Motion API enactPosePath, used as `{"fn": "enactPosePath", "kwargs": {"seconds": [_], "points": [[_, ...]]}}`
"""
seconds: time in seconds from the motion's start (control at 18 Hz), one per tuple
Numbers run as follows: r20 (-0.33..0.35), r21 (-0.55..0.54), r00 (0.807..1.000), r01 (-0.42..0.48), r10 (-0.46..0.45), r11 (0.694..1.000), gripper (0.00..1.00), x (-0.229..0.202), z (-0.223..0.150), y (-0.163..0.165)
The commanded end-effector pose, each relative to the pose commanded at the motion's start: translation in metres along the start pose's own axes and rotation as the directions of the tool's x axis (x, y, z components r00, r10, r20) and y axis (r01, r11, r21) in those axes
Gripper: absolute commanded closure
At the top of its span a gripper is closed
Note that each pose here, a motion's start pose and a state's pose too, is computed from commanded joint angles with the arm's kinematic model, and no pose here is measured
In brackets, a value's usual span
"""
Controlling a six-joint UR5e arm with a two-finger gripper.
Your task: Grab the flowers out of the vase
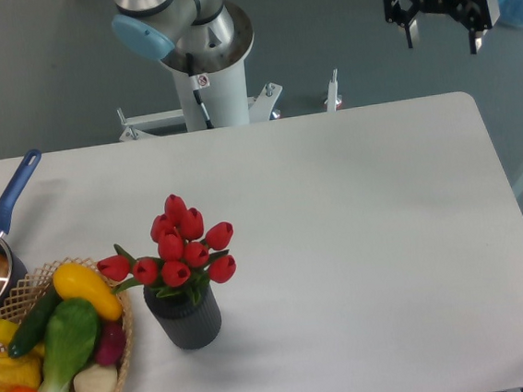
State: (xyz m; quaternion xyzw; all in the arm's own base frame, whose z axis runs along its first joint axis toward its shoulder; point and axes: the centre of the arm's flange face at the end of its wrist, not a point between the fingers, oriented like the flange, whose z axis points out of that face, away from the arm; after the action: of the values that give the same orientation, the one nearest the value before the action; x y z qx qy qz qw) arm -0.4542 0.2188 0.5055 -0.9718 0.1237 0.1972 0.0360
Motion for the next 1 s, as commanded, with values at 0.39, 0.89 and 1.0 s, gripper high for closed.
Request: {"fn": "enactPosePath", "kwargs": {"seconds": [0.39, 0.89, 1.0], "points": [[-0.032, 0.054, 0.999, -0.008, 0.009, 0.999, 0.0, 0.011, 0.015, -0.011], [-0.142, 0.383, 0.988, 0.108, -0.057, 0.918, 0.0, 0.036, 0.054, -0.044], [-0.17, 0.475, 0.984, 0.135, -0.06, 0.869, 0.0, 0.038, 0.06, -0.052]]}}
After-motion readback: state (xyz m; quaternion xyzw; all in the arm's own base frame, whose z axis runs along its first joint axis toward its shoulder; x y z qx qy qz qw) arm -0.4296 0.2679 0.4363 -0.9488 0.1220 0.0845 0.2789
